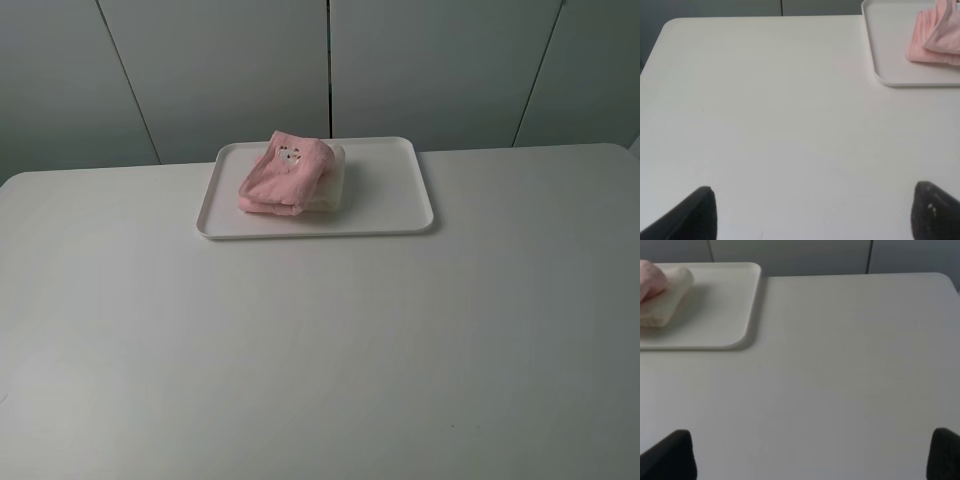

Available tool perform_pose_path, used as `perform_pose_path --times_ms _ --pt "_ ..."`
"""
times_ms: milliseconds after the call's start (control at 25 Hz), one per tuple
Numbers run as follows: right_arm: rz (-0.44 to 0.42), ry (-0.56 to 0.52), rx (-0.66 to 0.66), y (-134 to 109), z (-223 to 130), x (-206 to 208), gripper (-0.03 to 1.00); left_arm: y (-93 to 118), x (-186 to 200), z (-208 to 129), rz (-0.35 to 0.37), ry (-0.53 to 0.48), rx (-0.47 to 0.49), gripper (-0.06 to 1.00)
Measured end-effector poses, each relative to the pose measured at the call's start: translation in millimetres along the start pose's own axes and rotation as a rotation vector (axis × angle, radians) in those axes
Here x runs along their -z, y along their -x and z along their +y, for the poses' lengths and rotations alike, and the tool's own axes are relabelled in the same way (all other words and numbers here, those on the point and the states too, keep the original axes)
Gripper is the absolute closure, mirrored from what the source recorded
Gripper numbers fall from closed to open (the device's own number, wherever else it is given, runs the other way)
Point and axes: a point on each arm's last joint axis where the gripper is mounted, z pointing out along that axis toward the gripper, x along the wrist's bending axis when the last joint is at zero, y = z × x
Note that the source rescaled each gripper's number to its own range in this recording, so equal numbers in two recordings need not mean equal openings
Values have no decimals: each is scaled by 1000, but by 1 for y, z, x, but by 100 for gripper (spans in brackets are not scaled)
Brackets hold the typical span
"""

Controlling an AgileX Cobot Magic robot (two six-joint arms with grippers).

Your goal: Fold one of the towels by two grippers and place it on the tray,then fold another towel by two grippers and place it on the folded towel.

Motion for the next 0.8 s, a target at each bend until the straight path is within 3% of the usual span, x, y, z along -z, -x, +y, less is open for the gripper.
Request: perform_pose_path --times_ms 800 --pt "12 0 -15 -1 0 0 -3 0 0 0 2 0 -1 -6"
